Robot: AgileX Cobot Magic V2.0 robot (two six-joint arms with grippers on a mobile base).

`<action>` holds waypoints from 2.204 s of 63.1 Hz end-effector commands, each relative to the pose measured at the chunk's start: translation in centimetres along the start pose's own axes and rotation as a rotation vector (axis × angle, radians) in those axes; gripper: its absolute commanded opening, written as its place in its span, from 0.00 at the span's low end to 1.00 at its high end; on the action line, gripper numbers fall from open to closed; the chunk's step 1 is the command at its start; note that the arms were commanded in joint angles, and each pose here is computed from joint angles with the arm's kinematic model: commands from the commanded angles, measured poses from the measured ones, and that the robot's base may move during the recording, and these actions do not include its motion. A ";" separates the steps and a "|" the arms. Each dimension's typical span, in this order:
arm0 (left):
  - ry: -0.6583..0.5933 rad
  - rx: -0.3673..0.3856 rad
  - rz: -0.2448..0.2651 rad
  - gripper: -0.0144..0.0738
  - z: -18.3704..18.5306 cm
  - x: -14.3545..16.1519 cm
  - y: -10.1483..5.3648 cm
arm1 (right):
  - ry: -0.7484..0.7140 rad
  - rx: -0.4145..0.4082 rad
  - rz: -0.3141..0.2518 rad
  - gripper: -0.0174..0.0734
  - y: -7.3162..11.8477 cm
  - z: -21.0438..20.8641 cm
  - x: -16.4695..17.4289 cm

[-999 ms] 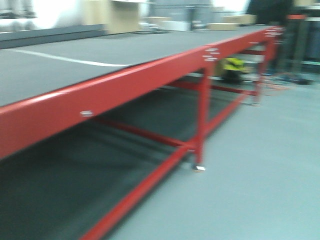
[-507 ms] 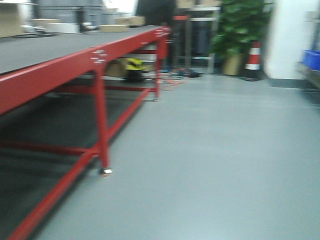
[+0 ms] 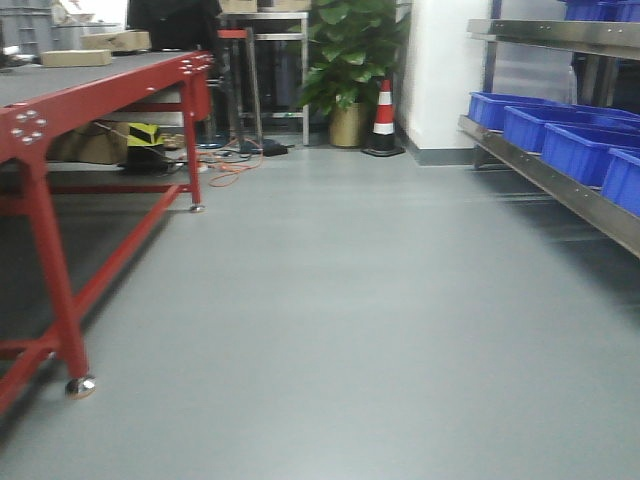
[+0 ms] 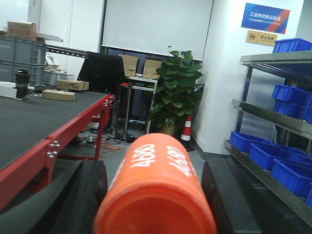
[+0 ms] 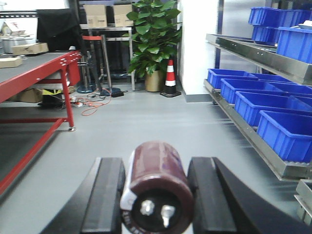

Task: Place cylindrical capacitor in blue bin on shelf
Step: 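Drive the base to the steel shelf holding both cylinders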

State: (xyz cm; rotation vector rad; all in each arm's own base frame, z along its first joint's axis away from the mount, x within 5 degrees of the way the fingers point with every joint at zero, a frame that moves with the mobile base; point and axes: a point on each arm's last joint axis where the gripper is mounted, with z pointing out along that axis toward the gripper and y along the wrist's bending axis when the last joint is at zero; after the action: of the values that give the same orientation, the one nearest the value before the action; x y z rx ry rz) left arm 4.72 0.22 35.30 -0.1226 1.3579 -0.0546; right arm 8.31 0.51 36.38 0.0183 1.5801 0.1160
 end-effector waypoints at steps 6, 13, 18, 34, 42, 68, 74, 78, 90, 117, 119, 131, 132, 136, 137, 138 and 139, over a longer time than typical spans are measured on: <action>-0.033 0.008 -0.007 0.04 -0.1 -0.3 -0.1 | -0.034 0.001 -0.016 0.01 0.0 -0.1 -0.3; -0.033 0.008 -0.007 0.04 -0.1 -0.3 -0.1 | -0.034 0.001 -0.016 0.01 0.0 -0.1 -0.3; -0.033 0.008 -0.007 0.04 -0.1 -0.3 -0.1 | -0.034 0.001 -0.016 0.01 0.0 -0.1 -0.3; -0.033 0.008 -0.007 0.04 -0.1 -0.3 -0.1 | -0.034 0.001 -0.016 0.01 0.0 -0.1 -0.3; -0.033 0.008 -0.007 0.04 -0.1 -0.3 -0.1 | -0.034 0.001 -0.016 0.01 0.0 -0.1 -0.3; -0.033 0.008 -0.007 0.04 -0.1 -0.3 -0.1 | -0.034 0.001 -0.016 0.01 0.0 -0.1 -0.3; -0.033 0.008 -0.007 0.04 -0.1 -0.3 -0.1 | -0.035 0.001 -0.016 0.01 0.0 -0.1 -0.3; -0.033 0.008 -0.007 0.04 -0.1 -0.3 -0.1 | -0.035 0.001 -0.016 0.01 0.0 -0.1 -0.3; -0.033 0.008 -0.007 0.04 -0.1 -0.3 -0.1 | -0.035 0.001 -0.016 0.01 0.0 -0.1 -0.3; -0.033 0.008 -0.007 0.04 -0.1 -0.3 -0.1 | -0.035 0.001 -0.016 0.01 0.0 -0.1 -0.3; -0.033 0.008 -0.007 0.04 -0.1 -0.3 -0.1 | -0.035 0.001 -0.016 0.01 0.0 -0.1 -0.3; -0.033 0.008 -0.007 0.04 -0.1 -0.3 -0.1 | -0.035 0.001 -0.016 0.01 0.0 -0.1 -0.3; -0.033 0.008 -0.007 0.04 -0.1 -0.3 -0.1 | -0.035 0.001 -0.016 0.01 0.0 -0.1 -0.3; -0.033 0.008 -0.007 0.04 -0.1 -0.3 -0.1 | -0.035 0.001 -0.016 0.01 0.0 -0.1 -0.3; -0.033 0.008 -0.007 0.04 -0.1 -0.3 -0.1 | -0.035 0.001 -0.016 0.01 0.0 -0.1 -0.3; -0.033 0.008 -0.007 0.04 -0.1 -0.3 -0.1 | -0.035 0.001 -0.016 0.01 0.0 -0.1 -0.3; -0.033 0.008 -0.007 0.04 -0.1 -0.3 -0.1 | -0.035 0.001 -0.016 0.01 0.0 -0.1 -0.3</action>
State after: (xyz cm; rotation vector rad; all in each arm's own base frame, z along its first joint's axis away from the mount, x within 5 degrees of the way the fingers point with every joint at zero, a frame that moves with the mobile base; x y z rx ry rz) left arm 4.72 0.22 35.30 -0.1226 1.3579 -0.0546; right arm 8.31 0.51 36.38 0.0183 1.5801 0.1160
